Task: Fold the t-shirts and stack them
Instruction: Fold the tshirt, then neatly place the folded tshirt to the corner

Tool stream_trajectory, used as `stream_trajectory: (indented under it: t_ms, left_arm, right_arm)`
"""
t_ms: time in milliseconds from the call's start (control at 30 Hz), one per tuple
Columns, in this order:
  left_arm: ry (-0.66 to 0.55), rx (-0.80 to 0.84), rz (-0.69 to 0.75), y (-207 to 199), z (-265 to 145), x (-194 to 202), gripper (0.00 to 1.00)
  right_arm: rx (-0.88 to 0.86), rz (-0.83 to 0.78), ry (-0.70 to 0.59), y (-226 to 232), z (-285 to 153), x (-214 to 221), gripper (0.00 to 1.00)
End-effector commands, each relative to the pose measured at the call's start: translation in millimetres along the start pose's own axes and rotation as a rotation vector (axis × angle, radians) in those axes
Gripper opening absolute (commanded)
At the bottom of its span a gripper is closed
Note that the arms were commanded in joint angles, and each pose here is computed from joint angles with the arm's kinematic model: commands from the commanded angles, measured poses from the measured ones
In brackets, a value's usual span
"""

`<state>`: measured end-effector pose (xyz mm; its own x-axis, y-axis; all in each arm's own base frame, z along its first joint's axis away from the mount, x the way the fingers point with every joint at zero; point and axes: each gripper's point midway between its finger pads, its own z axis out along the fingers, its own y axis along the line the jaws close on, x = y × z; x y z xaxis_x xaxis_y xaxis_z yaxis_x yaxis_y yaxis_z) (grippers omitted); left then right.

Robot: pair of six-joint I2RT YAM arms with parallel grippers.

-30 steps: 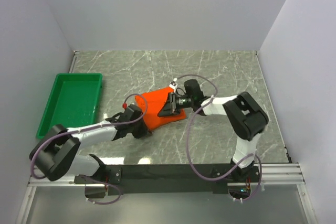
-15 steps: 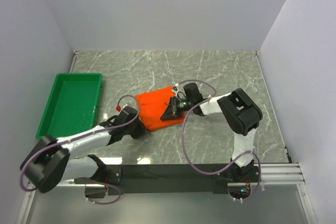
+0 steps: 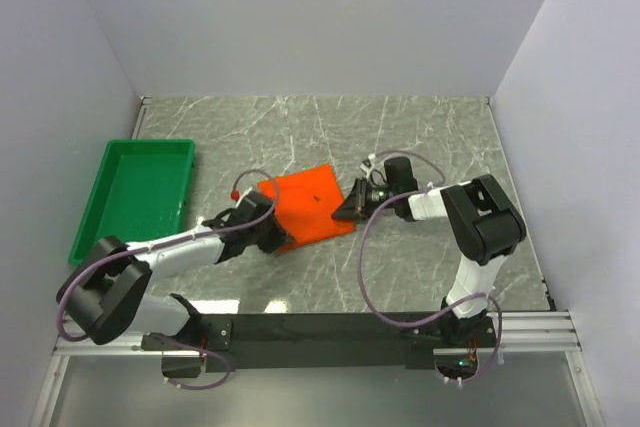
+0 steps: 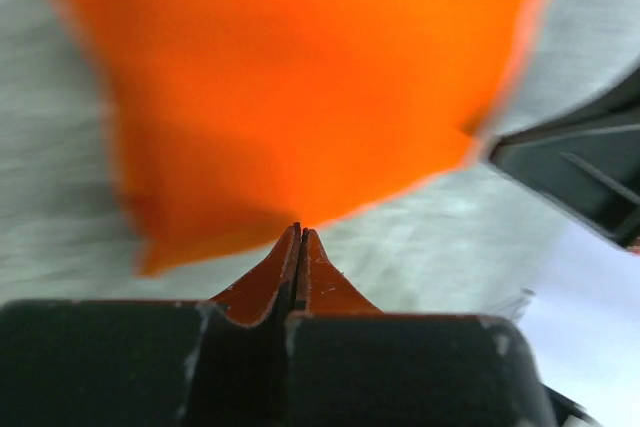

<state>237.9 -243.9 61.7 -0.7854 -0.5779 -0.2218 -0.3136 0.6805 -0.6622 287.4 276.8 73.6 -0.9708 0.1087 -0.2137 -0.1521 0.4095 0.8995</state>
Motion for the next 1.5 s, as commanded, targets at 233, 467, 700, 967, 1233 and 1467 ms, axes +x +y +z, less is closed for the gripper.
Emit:
stream_trajectory:
  t_ms: [233, 467, 700, 967, 1233, 1467]
  left_arm:
    - [0.016, -0.171, -0.131, 78.3, 1.7, 18.9, 0.01]
    - [-0.108, -0.178, -0.080, 68.1, -20.9, -15.9, 0.02]
    - [-0.236, -0.129, 0.032, 20.4, -53.8, -60.4, 0.37]
    - [-0.445, -0.194, 0.146, 10.1, -102.7, -150.3, 0.99]
    - [-0.625, -0.253, 0.271, 14.5, -147.8, -203.9, 1.00]
    - [-0.686, -0.274, 0.272, 33.9, -157.3, -211.4, 0.99]
  right_arm:
    - [0.050, 0.247, -0.006, -65.6, -15.6, 21.5, 0.09]
    - [0.099, 0.076, -0.046, -36.6, -31.3, -0.6, 0.09]
    - [0.290, -0.140, -0.183, -10.8, -60.2, -45.0, 0.30]
    - [0.548, -0.229, -0.113, -33.7, -57.0, -51.9, 0.54]
    - [0.630, -0.283, -0.001, -42.6, -18.1, -53.9, 0.55]
    - [0.665, -0.283, 0.066, -51.5, 7.4, -50.8, 0.54]
